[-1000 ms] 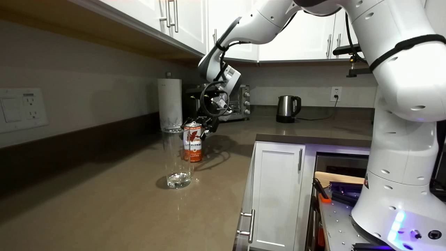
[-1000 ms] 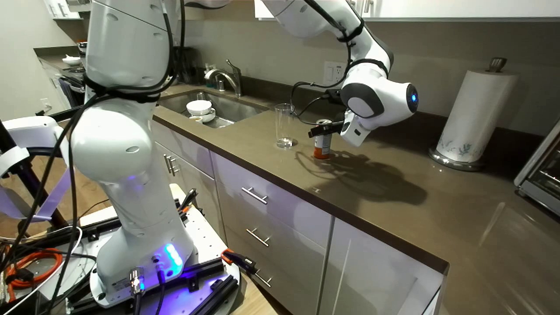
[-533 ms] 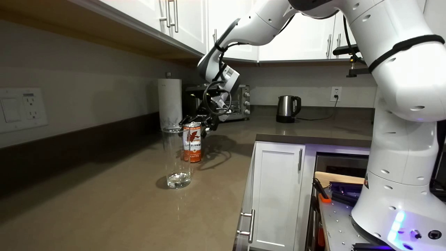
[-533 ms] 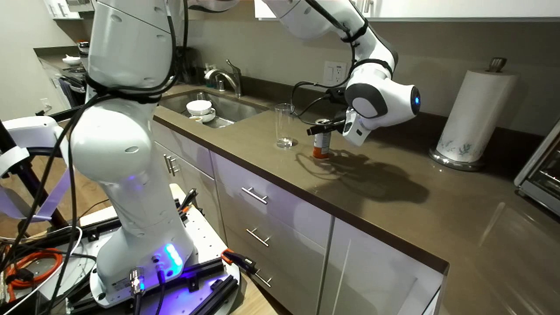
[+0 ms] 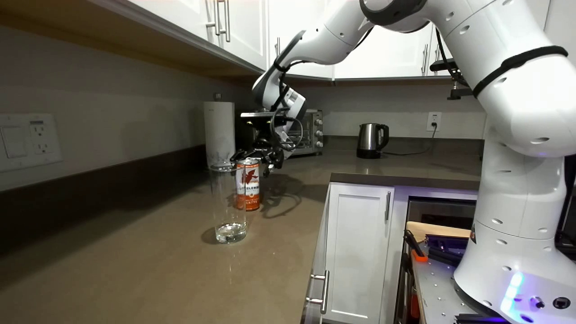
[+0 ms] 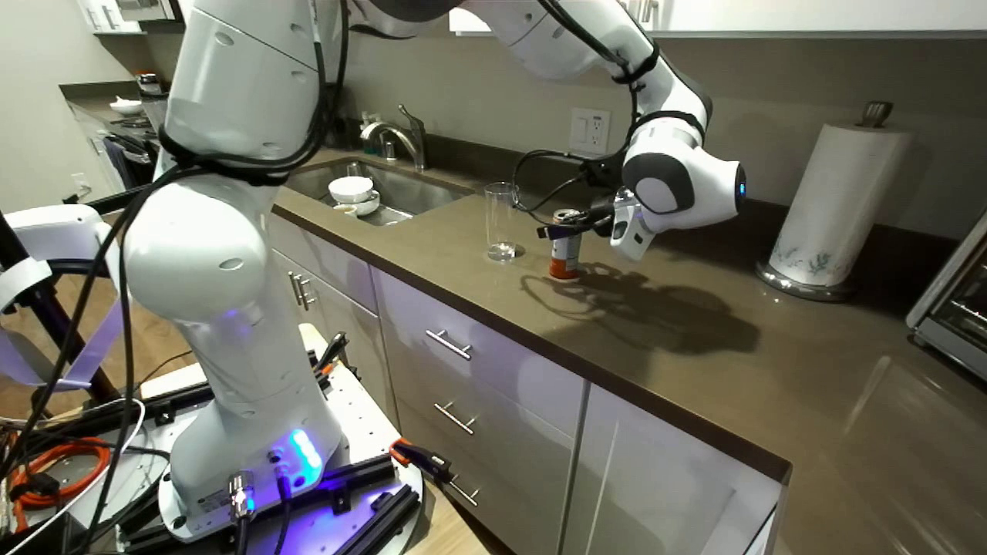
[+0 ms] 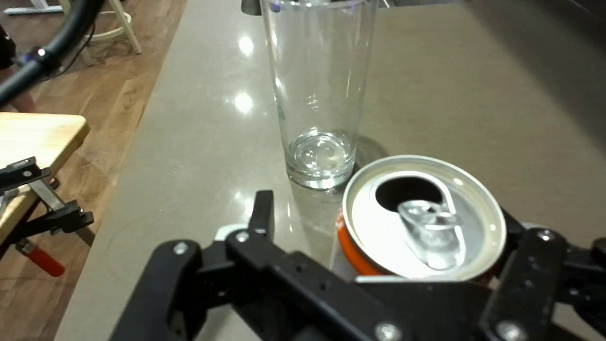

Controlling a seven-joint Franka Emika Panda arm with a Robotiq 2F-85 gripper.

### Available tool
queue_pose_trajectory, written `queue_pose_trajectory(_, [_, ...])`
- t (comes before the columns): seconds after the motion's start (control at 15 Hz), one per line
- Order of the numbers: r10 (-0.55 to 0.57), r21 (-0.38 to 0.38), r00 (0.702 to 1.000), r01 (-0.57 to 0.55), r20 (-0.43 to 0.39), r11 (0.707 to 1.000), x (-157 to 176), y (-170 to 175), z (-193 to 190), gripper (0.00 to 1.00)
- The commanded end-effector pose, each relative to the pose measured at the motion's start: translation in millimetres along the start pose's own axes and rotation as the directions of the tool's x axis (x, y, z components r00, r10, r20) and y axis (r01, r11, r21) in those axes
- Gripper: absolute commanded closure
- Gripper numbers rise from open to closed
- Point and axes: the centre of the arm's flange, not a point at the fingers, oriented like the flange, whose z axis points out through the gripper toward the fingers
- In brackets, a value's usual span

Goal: Pick up the can, pour its contents in the glass cup and put it down

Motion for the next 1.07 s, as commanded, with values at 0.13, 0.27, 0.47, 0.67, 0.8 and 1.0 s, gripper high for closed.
queue_pose_trajectory(0.13, [-0.050, -0.058, 0.998, 0.052, 0.026, 0.997, 7, -7, -5, 0.00])
queue_pose_trajectory(0.27, [-0.050, -0.056, 0.998, 0.052, 0.029, 0.997, 8, -8, -5, 0.06])
queue_pose_trajectory(0.47, [-0.048, -0.048, 0.998, 0.049, 0.028, 0.998, 9, -9, -6, 0.29])
queue_pose_trajectory(0.67, [-0.041, -0.033, 0.999, 0.042, 0.020, 0.999, 10, -9, -8, 0.36])
queue_pose_trajectory(0.8, [-0.029, -0.013, 0.999, 0.029, 0.015, 0.999, 10, -7, -11, 0.34])
queue_pose_trajectory(1.0, [0.001, 0.050, 1.000, -0.001, -0.006, 0.999, 10, -2, -19, 0.45])
